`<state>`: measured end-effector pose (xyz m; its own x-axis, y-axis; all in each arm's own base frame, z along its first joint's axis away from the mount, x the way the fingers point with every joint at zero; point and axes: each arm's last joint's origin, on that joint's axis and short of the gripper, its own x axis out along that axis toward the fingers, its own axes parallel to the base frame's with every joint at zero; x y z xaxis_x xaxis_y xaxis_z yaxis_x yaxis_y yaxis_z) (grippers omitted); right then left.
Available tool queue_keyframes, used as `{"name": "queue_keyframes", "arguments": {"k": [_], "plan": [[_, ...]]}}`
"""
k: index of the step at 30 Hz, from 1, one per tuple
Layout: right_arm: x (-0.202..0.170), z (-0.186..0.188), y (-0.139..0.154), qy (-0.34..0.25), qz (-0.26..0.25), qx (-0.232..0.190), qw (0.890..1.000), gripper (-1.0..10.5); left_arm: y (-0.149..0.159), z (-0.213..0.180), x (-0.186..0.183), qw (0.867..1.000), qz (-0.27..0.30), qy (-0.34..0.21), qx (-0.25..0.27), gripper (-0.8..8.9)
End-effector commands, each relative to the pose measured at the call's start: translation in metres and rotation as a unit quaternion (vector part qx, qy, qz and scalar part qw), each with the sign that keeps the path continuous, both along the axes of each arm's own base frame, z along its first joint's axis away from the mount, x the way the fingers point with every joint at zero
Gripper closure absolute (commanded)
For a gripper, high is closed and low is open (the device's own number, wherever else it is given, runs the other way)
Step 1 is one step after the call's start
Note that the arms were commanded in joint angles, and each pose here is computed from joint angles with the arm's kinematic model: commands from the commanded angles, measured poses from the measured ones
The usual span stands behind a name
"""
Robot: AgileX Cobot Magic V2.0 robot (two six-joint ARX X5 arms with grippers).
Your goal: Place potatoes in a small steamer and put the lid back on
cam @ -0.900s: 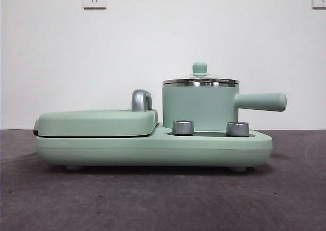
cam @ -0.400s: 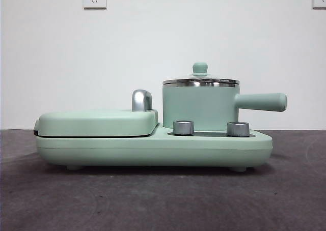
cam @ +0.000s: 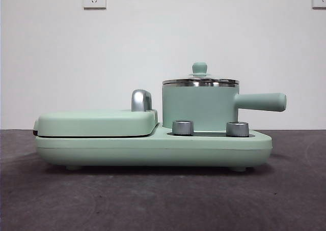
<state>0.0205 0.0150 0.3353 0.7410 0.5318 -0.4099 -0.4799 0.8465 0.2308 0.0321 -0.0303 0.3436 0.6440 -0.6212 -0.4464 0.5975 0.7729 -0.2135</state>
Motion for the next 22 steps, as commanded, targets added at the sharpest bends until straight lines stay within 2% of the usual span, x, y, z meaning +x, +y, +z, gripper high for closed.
{"name": "queue_keyframes", "arguments": {"k": [1,8,13,17,18,22], "plan": [[0.0,0.002,0.0,-0.009,0.005,-0.001,1.0,9.3,0.0,0.003,0.0,1.0,-0.001,-0.005,-0.006,7.98],[0.0,0.002,0.0,-0.009,0.005,-0.001,1.0,9.3,0.0,0.003,0.0,1.0,0.001,-0.007,-0.006,7.98],[0.0,0.002,0.0,-0.009,0.004,-0.001,1.0,9.3,0.01,-0.004,-0.003,0.997,0.073,-0.017,-0.014,7.98],[0.0,0.002,0.0,-0.009,0.005,-0.001,1.0,9.3,0.017,-0.022,-0.001,0.984,0.171,-0.047,-0.029,7.98],[0.0,0.002,0.0,-0.009,0.005,-0.001,1.0,9.3,0.018,-0.029,0.0,0.978,0.196,-0.07,-0.028,7.98],[0.0,0.002,0.0,-0.009,0.004,-0.001,1.0,9.3,0.022,-0.053,0.013,0.956,0.244,-0.161,0.025,7.99]]}}
